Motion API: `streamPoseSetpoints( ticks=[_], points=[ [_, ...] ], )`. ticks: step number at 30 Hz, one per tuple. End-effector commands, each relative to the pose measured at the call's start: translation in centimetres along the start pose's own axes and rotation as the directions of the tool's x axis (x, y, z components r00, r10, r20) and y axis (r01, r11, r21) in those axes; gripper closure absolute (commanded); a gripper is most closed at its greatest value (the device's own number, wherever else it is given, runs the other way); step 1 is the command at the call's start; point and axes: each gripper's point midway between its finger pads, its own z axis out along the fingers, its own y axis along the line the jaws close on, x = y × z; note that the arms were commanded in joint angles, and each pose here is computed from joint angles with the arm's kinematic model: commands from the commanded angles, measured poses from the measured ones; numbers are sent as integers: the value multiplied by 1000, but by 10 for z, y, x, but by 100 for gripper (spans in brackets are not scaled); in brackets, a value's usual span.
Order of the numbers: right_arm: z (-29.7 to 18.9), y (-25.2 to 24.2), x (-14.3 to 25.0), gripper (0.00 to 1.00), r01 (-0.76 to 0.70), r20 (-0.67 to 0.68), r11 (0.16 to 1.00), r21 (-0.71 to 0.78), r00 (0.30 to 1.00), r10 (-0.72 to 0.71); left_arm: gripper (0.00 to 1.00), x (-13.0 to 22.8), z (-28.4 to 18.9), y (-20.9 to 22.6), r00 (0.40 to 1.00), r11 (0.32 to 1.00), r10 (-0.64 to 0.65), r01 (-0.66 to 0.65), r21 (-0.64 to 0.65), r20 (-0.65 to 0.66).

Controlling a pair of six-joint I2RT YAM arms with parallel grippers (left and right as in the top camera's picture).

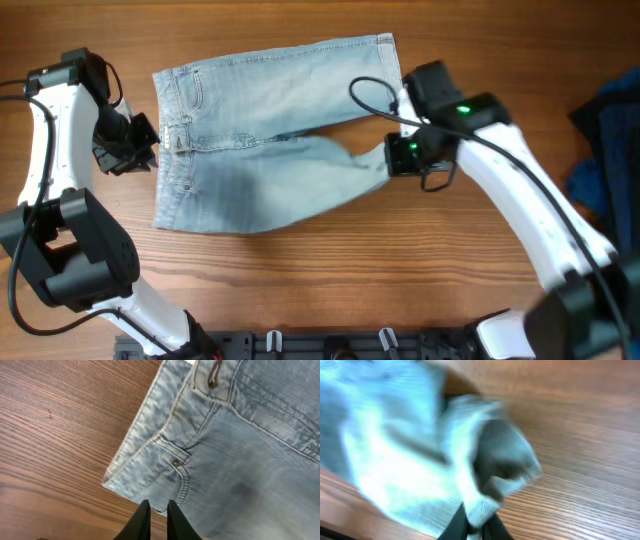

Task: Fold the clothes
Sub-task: 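Pull the right leg hem outward with the right gripper to flatten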

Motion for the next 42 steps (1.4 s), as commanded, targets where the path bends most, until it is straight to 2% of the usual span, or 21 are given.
streamPoseSetpoints(
  ticks=[1,2,5,10,11,13,18,19,21,22,23,24,27,29,32,35,36,37,38,39,42],
  points=[
    [-11,-7,4,74,-4,8,999,50,1000,3,88,-5,-8,0,999,1000,-5,5,1,36],
    [-9,-16,9,56,-48,-3,994,97,999,49,88,-5,-8,0,999,1000,-5,5,1,36],
    [-4,-37,13,31,-111,1,974,199,994,113,87,-5,-8,0,999,1000,-5,5,1,36],
    [22,-58,16,24,-165,-18,966,198,985,171,83,-5,-8,0,999,1000,-5,5,1,37],
    [42,-57,14,24,-150,-24,979,141,988,155,75,-6,-8,0,999,1000,-4,4,2,41],
    [62,-49,6,24,-81,-12,995,62,997,82,70,-8,-8,0,999,1000,-4,4,4,47],
    [107,-51,-21,24,-20,60,999,30,998,18,66,-9,-8,-1,999,1000,-4,3,5,51],
    [114,-51,-23,26,-15,60,1000,22,998,14,65,-9,-8,-1,999,1000,-3,3,5,51],
    [126,-43,-23,40,-7,44,999,-34,999,8,63,-8,-8,0,999,1000,-4,4,4,48],
    [130,-32,-22,54,37,35,994,-103,999,-33,63,-7,-8,0,999,1000,-4,4,3,46],
    [129,-24,-21,80,82,35,986,-148,996,-78,62,-7,-8,0,999,1000,-4,4,2,42],
    [127,-28,-22,92,85,44,988,-127,996,-80,61,-6,-8,0,999,1000,-4,4,2,40],
    [108,-74,-37,96,-43,108,996,82,994,33,52,-6,-8,0,999,1000,-4,4,2,40],
    [76,-124,-53,96,-211,226,946,247,962,156,45,-6,-8,0,999,1000,-4,4,2,40],
    [67,-144,-61,96,-283,264,942,183,937,230,41,-6,-8,0,999,1000,-5,5,2,41],
    [64,-157,-64,96,-305,281,934,186,927,247,41,-6,-8,0,999,1000,-5,5,2,40],
    [62,-160,-68,90,-308,300,934,183,922,246,40,-6,-8,0,999,1000,-5,4,2,41],
    [61,-160,-73,44,-289,313,942,170,923,226,37,-7,-8,0,999,1000,-4,4,3,44],
    [61,-158,-76,10,-258,314,953,159,928,198,34,-7,-8,0,999,1000,-4,4,3,44],
    [61,-158,-74,2,-245,306,956,161,933,188,34,-6,-8,-1,999,1000,-4,4,8,41],
    [61,-164,-59,3,-302,263,939,165,931,253,36,1,-8,-12,1000,997,-5,4,74,5]
  ],
)
